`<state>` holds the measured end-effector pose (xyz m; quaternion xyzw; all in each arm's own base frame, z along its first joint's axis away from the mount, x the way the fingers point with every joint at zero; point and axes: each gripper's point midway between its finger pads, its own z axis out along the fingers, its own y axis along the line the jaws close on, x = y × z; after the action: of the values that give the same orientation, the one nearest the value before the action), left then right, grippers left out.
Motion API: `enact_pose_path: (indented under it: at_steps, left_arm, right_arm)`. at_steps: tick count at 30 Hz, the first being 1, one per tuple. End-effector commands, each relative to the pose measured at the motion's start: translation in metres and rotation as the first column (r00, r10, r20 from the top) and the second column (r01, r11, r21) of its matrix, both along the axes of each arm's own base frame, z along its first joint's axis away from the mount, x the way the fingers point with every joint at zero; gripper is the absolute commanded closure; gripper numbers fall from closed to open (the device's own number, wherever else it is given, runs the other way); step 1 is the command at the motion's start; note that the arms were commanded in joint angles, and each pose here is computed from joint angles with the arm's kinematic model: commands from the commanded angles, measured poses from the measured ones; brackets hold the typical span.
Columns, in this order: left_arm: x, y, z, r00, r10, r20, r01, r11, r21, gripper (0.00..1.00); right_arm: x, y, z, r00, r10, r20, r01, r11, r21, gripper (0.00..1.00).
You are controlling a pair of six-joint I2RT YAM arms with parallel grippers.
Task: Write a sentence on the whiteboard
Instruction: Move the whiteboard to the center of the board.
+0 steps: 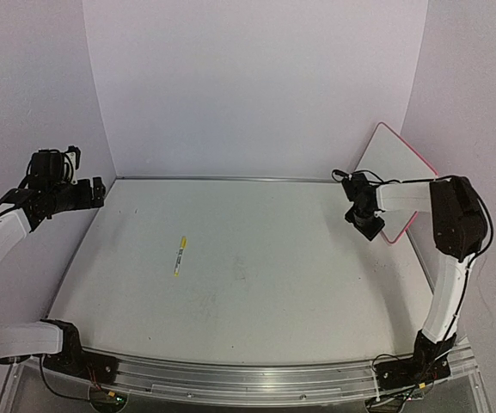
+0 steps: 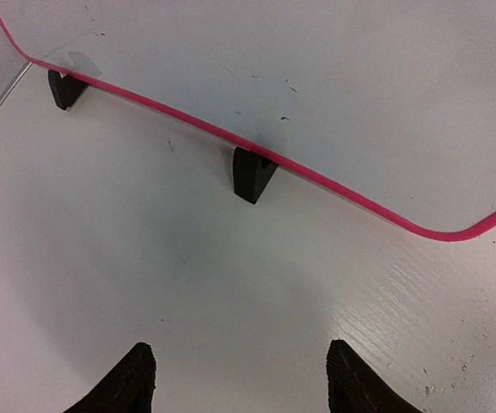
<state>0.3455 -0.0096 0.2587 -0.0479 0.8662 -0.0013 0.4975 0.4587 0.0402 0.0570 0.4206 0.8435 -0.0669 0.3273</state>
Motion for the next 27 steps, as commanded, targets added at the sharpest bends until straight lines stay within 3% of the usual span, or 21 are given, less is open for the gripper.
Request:
enact_pose_path:
  at_steps: [1, 15, 19, 27]
  left_arm:
    - [0.002, -0.003, 0.008, 0.999, -0.013, 0.034, 0.014, 1.0, -0.018, 0.01]
    - [0.006, -0.008, 0.001, 0.999, -0.036, 0.014, 0.036, 0.999, -0.032, 0.01]
    - [0.008, -0.009, -0.002, 0.999, -0.043, 0.005, 0.043, 0.998, -0.038, 0.01]
    - [0.01, -0.011, -0.006, 0.999, -0.051, -0.006, 0.051, 0.998, -0.042, 0.01]
  right_arm:
    - [0.013, -0.019, -0.007, 0.998, -0.07, -0.007, 0.069, 0.996, -0.061, 0.38]
    - [0.036, -0.041, -0.024, 0.992, -0.114, -0.054, 0.1, 0.971, -0.216, 0.53]
    - [0.038, -0.046, -0.029, 0.99, -0.129, -0.065, 0.111, 0.968, -0.223, 0.61]
    - [0.033, -0.058, -0.036, 0.983, -0.171, -0.073, 0.152, 0.965, -0.215, 0.65]
